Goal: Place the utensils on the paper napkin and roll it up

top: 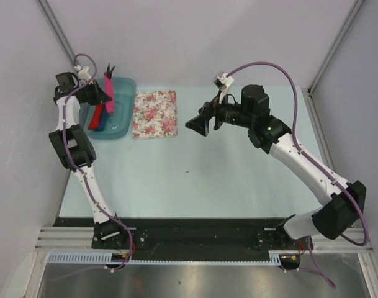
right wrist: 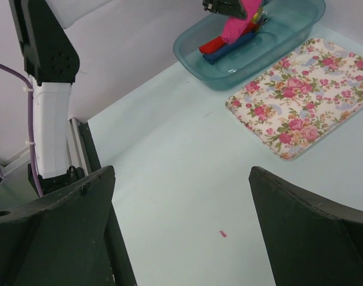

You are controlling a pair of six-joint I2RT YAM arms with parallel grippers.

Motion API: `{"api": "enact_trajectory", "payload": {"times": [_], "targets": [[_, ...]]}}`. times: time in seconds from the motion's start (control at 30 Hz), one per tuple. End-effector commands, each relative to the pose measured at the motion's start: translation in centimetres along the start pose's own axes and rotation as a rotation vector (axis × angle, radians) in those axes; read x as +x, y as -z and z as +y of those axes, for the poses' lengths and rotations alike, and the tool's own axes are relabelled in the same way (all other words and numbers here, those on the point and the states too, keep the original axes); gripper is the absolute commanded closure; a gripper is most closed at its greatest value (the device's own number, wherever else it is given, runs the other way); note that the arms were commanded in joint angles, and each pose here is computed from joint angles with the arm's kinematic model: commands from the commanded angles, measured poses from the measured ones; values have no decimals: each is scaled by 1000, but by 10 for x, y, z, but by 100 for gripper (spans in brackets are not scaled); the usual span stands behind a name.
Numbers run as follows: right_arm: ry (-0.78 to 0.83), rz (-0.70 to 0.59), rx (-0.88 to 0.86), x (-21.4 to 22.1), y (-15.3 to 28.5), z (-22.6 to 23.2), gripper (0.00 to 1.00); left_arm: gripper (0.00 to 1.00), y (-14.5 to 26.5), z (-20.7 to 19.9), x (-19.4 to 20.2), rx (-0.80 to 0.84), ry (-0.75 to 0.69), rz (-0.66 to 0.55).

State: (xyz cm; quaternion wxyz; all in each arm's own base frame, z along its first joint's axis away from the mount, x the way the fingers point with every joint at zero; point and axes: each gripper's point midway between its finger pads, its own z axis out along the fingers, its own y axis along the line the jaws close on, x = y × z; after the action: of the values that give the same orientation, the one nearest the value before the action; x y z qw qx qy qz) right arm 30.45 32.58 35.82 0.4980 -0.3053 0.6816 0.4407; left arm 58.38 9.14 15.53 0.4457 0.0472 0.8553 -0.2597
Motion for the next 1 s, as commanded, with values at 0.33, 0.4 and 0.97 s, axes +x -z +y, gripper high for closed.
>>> {"api": "enact_trajectory", "payload": {"times": [0.33, 0.4, 0.97], "targets": [[29, -7, 28, -8, -9, -13, 0, 100, -23, 31, 37, 8, 25, 67], [30, 0, 28, -6, -11, -13, 0, 100, -25, 34, 46, 10, 36, 86], [24, 7, 28, -3, -14, -13, 0, 100, -32, 36, 85, 37, 58, 179]]}}
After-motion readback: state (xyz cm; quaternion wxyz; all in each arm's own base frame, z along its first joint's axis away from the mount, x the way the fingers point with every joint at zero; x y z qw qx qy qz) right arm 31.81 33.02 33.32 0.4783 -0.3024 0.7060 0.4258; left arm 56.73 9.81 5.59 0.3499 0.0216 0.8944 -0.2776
